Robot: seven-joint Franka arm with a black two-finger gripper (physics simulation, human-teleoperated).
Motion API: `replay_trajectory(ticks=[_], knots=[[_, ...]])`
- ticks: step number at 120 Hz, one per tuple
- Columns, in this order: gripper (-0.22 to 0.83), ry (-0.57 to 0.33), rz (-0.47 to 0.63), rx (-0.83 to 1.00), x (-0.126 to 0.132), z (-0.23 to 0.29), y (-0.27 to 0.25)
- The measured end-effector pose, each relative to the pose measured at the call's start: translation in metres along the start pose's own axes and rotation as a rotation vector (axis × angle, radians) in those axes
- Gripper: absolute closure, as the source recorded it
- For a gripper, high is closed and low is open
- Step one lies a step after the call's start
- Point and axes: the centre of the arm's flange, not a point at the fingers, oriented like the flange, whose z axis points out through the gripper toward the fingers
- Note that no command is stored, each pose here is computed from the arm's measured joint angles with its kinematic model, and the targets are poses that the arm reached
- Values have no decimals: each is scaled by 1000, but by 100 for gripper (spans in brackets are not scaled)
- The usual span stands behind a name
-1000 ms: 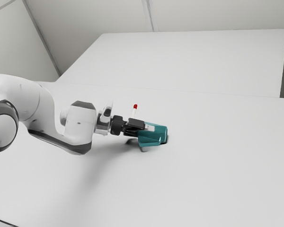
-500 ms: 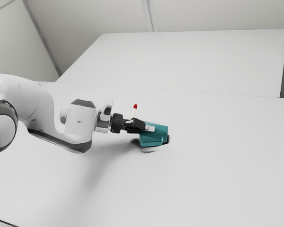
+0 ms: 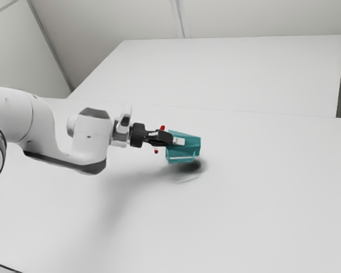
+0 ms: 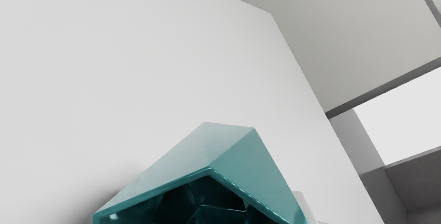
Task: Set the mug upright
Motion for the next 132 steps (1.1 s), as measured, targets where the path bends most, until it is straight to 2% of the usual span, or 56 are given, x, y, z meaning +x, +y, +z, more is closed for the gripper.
replay_trajectory(ticks=[12,25,64,80,92,132], knots=[[79,-30,52,18,8,-10,8],[79,-114,152,62,26,-29,23],[79,-483,335,292,45,-57,46],[79,-596,347,400,48,-63,46],[79,-649,340,471,49,-67,52],[79,-717,265,641,37,-72,76]])
